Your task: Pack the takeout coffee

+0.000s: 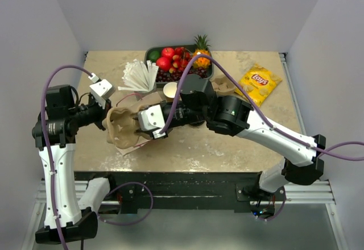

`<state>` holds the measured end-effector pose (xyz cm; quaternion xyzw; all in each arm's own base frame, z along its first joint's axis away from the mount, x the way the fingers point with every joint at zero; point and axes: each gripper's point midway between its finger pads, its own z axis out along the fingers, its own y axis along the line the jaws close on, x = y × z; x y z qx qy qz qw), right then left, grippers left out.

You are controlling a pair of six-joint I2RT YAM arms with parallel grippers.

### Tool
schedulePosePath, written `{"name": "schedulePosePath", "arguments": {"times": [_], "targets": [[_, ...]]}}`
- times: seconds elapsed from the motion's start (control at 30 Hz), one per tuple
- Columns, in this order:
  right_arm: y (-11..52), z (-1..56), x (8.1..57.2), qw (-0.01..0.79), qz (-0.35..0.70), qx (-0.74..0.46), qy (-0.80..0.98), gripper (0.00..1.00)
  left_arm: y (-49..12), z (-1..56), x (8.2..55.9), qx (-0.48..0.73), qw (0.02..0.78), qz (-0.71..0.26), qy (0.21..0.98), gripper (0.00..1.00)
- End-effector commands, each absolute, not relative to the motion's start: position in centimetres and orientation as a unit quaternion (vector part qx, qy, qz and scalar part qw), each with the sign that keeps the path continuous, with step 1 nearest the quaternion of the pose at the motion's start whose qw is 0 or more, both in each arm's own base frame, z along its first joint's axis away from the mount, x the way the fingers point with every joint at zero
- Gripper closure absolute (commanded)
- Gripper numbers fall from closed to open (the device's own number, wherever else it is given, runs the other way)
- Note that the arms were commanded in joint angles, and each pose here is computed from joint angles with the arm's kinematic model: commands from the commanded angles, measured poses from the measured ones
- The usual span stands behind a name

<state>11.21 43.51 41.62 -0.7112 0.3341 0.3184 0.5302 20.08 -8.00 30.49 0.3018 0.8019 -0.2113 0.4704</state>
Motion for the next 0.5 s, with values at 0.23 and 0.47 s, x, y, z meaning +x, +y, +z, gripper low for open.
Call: {"name": "schedulePosePath", "arguments": {"times": [0.23,0.47], "targets": [[43.94,43.61,12.12,0.568,0.284,-0.709,0.305,0.75,-8.41,30.58,19.23,0.33,0.468,-0.214,0.791,1.0],[43.75,43.46,12.05,0.564,0.28,-0.716,0.301,0.75,-8.15,30.54,19.39,0.338,0.469,-0.203,0.79,1.0]]}}
